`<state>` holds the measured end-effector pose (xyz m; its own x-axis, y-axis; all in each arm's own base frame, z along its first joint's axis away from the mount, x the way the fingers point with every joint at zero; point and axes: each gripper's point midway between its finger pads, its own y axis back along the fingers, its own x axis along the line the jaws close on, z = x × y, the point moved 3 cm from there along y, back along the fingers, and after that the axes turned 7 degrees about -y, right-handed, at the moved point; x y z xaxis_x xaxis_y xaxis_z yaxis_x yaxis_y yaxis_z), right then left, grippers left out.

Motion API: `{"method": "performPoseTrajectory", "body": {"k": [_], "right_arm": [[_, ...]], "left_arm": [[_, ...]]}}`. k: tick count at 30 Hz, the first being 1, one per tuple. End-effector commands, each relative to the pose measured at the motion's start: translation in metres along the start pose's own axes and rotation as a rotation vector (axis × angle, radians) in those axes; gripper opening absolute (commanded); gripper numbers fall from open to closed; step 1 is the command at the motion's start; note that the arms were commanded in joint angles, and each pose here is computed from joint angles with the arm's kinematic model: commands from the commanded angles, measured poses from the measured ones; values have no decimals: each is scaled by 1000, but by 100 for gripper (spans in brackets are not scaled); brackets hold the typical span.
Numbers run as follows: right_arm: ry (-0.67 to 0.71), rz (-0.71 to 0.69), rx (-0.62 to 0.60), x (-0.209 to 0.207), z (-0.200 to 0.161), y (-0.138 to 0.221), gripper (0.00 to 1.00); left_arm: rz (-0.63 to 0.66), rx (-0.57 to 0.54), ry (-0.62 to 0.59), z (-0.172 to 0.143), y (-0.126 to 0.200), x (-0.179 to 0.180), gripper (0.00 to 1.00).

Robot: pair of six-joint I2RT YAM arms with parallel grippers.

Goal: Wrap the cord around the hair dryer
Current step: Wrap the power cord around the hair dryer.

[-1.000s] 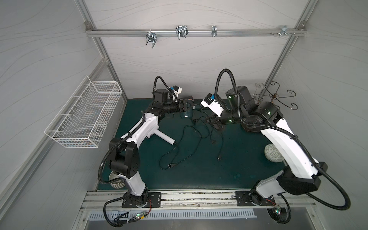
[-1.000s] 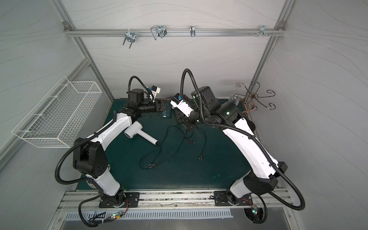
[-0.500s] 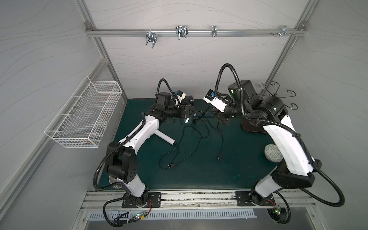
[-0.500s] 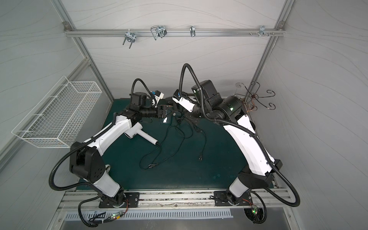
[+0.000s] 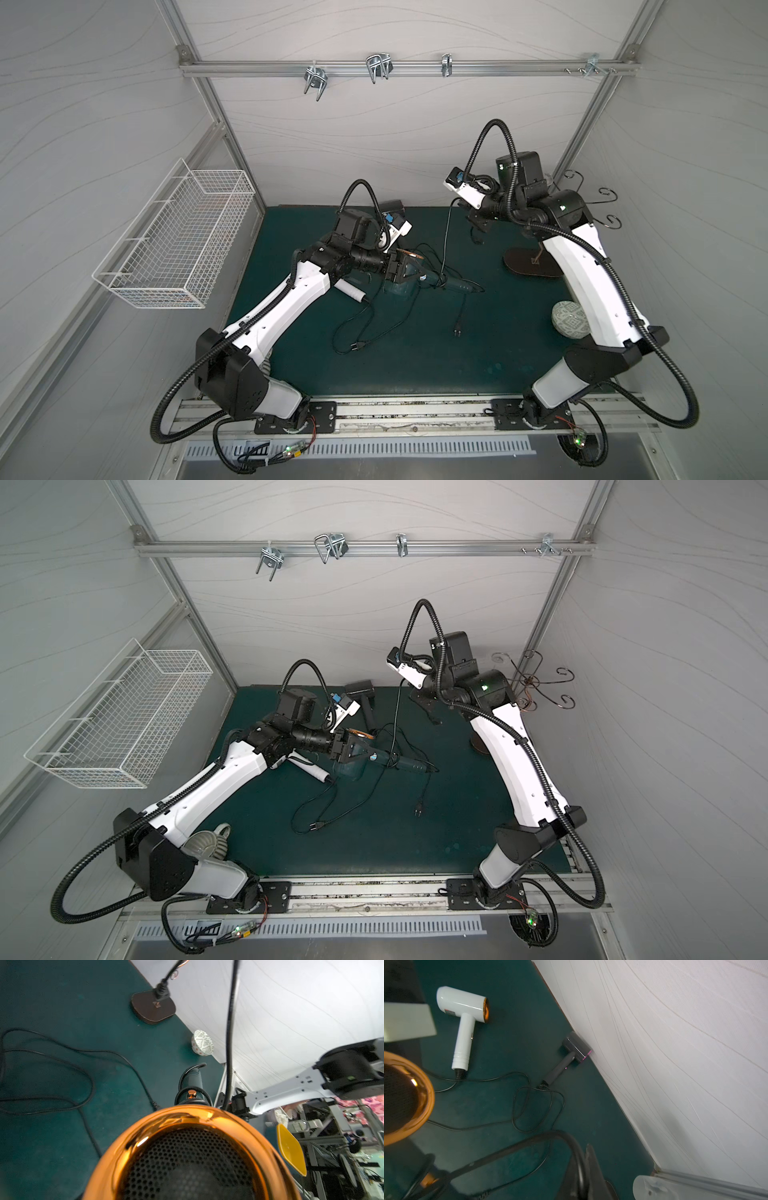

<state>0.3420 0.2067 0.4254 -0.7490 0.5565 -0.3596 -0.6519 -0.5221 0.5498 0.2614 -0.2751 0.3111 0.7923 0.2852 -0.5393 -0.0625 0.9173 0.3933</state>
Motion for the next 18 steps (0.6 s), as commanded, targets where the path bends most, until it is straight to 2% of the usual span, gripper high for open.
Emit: {"method": "performPoseTrajectory", "body": {"k": [1,7,12,18], "right_arm": [[-8,177,-152,6,11,-11,0],[-215,429,-208,10,-19,-34,0],[-357,521,-198,9,-46,-50,0],[-495,603,-159,20,-71,-58,0]], "left_arm": [[-225,-80,-113,29,12,-51,0],[-365,-178,-185,67,30,-87,0],[-429,-269,-236,101,48,-106,0],[-442,-406,-241,137,72,-99,0]]}}
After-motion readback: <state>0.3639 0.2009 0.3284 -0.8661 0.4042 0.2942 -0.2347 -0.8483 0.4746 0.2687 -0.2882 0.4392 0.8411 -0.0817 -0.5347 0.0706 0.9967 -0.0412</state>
